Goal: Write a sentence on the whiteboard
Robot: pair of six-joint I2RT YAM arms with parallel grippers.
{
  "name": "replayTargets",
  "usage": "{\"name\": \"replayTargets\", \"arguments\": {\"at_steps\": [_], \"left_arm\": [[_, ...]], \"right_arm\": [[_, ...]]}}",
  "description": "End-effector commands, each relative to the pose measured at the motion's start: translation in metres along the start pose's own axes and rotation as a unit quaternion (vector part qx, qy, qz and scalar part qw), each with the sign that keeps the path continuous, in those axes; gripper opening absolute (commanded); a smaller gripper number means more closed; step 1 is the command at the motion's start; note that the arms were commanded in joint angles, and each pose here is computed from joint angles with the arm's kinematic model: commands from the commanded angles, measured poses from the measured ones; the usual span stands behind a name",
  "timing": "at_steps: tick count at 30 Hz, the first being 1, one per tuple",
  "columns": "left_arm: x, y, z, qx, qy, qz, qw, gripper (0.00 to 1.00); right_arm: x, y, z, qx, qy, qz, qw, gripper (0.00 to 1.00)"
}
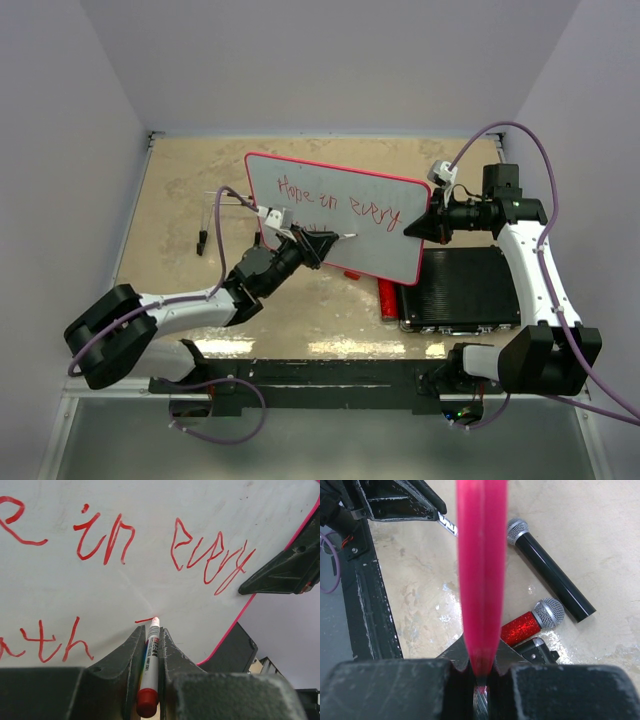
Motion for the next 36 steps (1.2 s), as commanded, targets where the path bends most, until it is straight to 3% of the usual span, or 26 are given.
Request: {"name": "replayTargets", "arguments": {"at_steps": [1, 17, 36], "left_arm": [[0.026, -0.01, -0.014, -0.017, -0.046, -0.011, 0.999, 0.0], [0.029, 0.008, -0.003, 0.02, -0.049, -0.016, 0.998, 0.0], [0.003, 0.007, -0.009, 0.001, 0.004, -0.013, 1.0, 0.0]], "right_arm": [[0.012, 0.018, 0.003, 0.023, -0.024, 0.03, 0.999, 0.0], [0.012, 0.018, 0.003, 0.022, -0.024, 0.029, 0.999, 0.0], [0.012, 0.018, 0.003, 0.022, -0.025, 0.03, 0.999, 0.0]]}}
Point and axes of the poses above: each gripper's point midway between its finger pads, its own z axis back along the fingers, its own y axis along the line the jaws close on, x = y × z, the point moved 4 cm from there along z, back along the fingers, and after that the axes turned 7 degrees about -z, right-handed, at the moved point
